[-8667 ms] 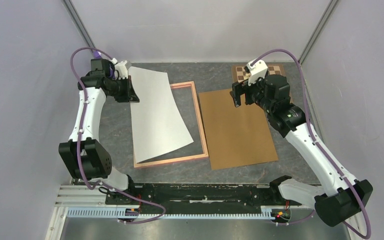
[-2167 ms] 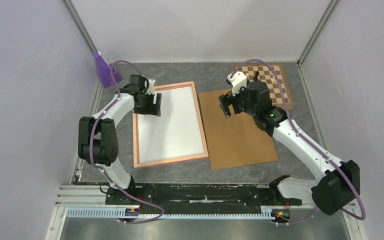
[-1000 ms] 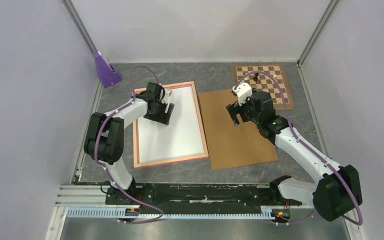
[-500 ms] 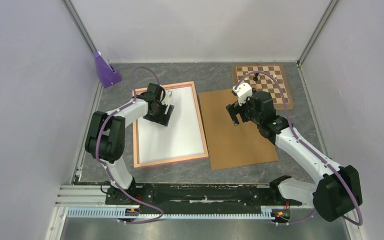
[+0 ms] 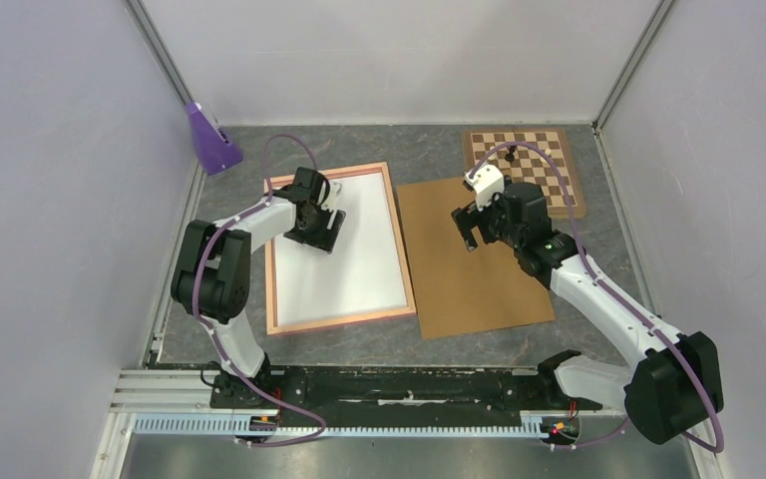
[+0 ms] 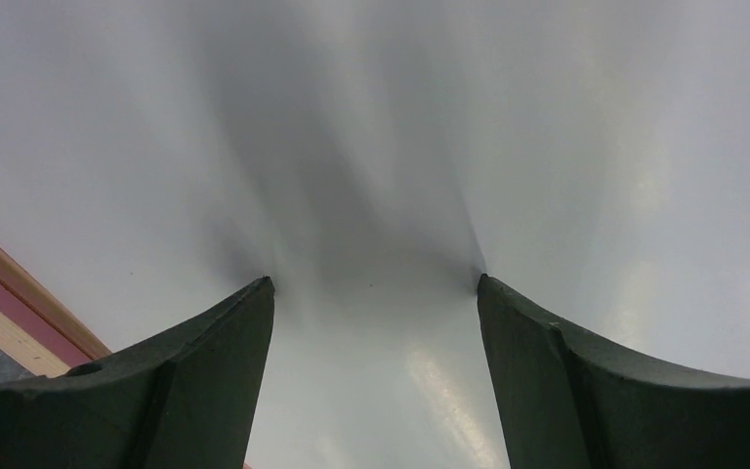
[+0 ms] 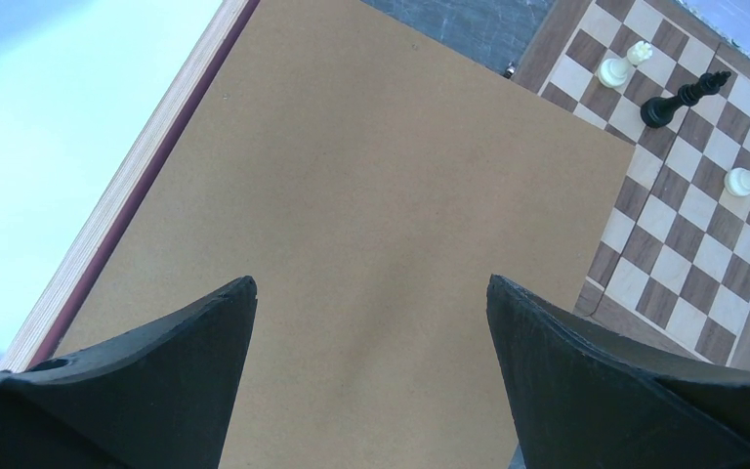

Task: Put the photo into the frame
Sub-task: Turn over the photo from the photo frame.

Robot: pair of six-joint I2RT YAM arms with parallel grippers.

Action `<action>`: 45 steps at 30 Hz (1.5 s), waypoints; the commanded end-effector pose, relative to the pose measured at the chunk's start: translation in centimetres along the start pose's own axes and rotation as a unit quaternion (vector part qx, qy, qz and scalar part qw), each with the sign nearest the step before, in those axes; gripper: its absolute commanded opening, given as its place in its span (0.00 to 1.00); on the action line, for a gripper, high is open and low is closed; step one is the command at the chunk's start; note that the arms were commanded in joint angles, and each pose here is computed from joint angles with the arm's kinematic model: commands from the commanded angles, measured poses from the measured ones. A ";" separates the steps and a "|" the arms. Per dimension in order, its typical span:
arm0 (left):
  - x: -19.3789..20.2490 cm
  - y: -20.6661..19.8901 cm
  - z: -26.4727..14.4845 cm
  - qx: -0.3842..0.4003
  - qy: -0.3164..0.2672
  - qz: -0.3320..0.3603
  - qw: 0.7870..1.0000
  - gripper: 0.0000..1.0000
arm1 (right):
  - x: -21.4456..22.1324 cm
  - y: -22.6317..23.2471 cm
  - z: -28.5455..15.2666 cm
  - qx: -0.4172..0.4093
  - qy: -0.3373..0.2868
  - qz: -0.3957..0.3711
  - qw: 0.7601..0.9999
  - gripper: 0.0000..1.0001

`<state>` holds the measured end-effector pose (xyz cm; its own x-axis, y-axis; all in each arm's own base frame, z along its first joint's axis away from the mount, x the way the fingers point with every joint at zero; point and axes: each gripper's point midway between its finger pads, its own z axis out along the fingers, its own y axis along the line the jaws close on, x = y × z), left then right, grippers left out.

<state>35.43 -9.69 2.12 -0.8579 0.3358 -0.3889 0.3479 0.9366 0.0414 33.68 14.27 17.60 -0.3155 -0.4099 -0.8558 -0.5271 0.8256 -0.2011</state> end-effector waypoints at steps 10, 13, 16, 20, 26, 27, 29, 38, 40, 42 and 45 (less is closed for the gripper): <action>-0.1 1.3 0.4 -0.019 -0.002 0.014 1.000 0.82 | -1.7 -0.2 -0.4 0.002 -0.034 0.008 0.999 0.91; 0.0 1.4 0.4 -0.018 -0.001 0.013 1.000 0.82 | -1.7 -0.2 -0.4 0.002 -0.035 0.008 0.999 0.91; 0.0 1.4 0.4 -0.018 -0.002 0.011 1.000 0.82 | -1.7 -0.2 -0.4 0.002 -0.035 0.008 0.999 0.91; -0.1 1.2 0.3 -0.014 -0.004 0.009 1.000 0.82 | -1.7 -0.2 -0.4 0.001 -0.035 0.008 0.999 0.91; -0.5 1.0 0.0 -0.007 -0.011 0.006 1.000 0.82 | -1.7 -0.2 -0.4 0.001 -0.035 0.008 0.999 0.91; -0.6 0.9 -0.1 -0.005 -0.014 0.007 1.000 0.82 | -1.7 -0.2 -0.4 0.001 -0.035 0.008 0.999 0.91; -0.8 0.9 -0.3 -0.005 -0.018 0.004 1.000 0.83 | -1.7 -0.2 -0.3 0.001 -0.035 0.008 0.999 0.91; -2.0 0.9 -1.8 -0.006 -0.041 -0.001 0.999 0.85 | -1.3 -0.7 -0.5 0.013 -0.031 0.011 0.999 0.93; -2.4 0.9 -2.3 -0.006 -0.048 -0.001 0.999 0.85 | -0.9 -1.0 -0.5 0.017 -0.028 0.018 0.999 0.91; -2.7 0.9 -2.9 -0.007 -0.056 -0.001 0.998 0.85 | -0.4 -1.3 -0.5 0.021 -0.025 0.026 0.999 0.91; -3.3 1.0 -3.9 -0.009 -0.069 -0.001 0.998 0.85 | 0.2 -1.8 -0.5 0.027 -0.020 0.034 0.999 0.91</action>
<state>35.76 -9.35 3.50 -0.8438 0.3317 -0.4220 0.3453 0.9374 0.0464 33.63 13.12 16.95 -0.3400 -0.3799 -0.8603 -0.4980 0.8487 -0.1780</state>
